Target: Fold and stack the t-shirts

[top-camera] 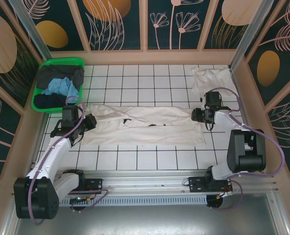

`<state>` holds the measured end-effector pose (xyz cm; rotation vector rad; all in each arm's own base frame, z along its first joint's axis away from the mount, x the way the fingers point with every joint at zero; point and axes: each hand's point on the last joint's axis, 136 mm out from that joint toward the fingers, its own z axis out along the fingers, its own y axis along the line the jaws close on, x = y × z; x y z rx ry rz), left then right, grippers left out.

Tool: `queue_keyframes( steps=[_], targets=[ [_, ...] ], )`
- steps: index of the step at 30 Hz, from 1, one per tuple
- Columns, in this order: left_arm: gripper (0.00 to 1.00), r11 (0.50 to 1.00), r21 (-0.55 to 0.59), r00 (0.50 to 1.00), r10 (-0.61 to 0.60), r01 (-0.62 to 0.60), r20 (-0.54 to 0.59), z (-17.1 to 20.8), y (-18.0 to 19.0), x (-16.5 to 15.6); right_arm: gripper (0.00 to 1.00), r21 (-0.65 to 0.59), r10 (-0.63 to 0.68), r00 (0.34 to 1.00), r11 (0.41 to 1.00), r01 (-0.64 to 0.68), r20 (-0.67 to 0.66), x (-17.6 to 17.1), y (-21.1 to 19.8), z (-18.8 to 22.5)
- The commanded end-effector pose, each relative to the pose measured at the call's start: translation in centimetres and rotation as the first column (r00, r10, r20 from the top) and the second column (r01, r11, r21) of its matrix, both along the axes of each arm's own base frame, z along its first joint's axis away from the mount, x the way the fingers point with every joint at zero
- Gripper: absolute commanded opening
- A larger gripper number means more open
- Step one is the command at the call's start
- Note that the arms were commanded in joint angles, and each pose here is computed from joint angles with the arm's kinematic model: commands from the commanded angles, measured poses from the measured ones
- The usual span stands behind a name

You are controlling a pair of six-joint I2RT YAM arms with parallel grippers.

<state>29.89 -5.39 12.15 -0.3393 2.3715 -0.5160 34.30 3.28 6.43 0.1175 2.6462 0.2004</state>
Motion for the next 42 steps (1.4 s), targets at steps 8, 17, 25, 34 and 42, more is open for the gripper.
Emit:
queue_keyframes(
  steps=[8, 17, 25, 34, 42],
  targets=[
    [0.0, 1.0, 0.005, 1.0, 0.014, -0.014, -0.014, -0.4, 0.3, -0.5, 0.47, 0.202, -0.036, 0.988, 0.979, 0.004, 0.153, 2.9, 6.5, 4.2],
    [0.0, 1.0, 0.0, 1.0, 0.01, -0.01, -0.01, -0.3, 0.2, -0.5, 0.45, 0.181, -0.206, 0.979, 0.962, 0.204, -0.009, 4.6, -0.3, -1.6],
    [0.0, 1.0, 0.006, 1.0, 0.016, -0.016, -0.01, -0.4, 0.4, -0.5, 0.23, 0.113, -0.218, 0.974, 0.968, 0.223, -0.057, 6.5, -1.2, -3.9],
    [0.0, 1.0, 0.014, 1.0, 0.021, -0.021, -0.015, -0.5, 0.5, -0.4, 0.02, -0.038, -0.233, 0.97, 0.972, 0.231, -0.071, 7.1, -3.5, -3.7],
    [0.0, 1.0, 0.019, 0.999, 0.02, -0.019, -0.028, -0.8, 0.6, -0.3, 0.0, -0.101, -0.139, 0.988, 0.986, 0.132, -0.064, 9.7, -3.6, -2.1]
  ],
)
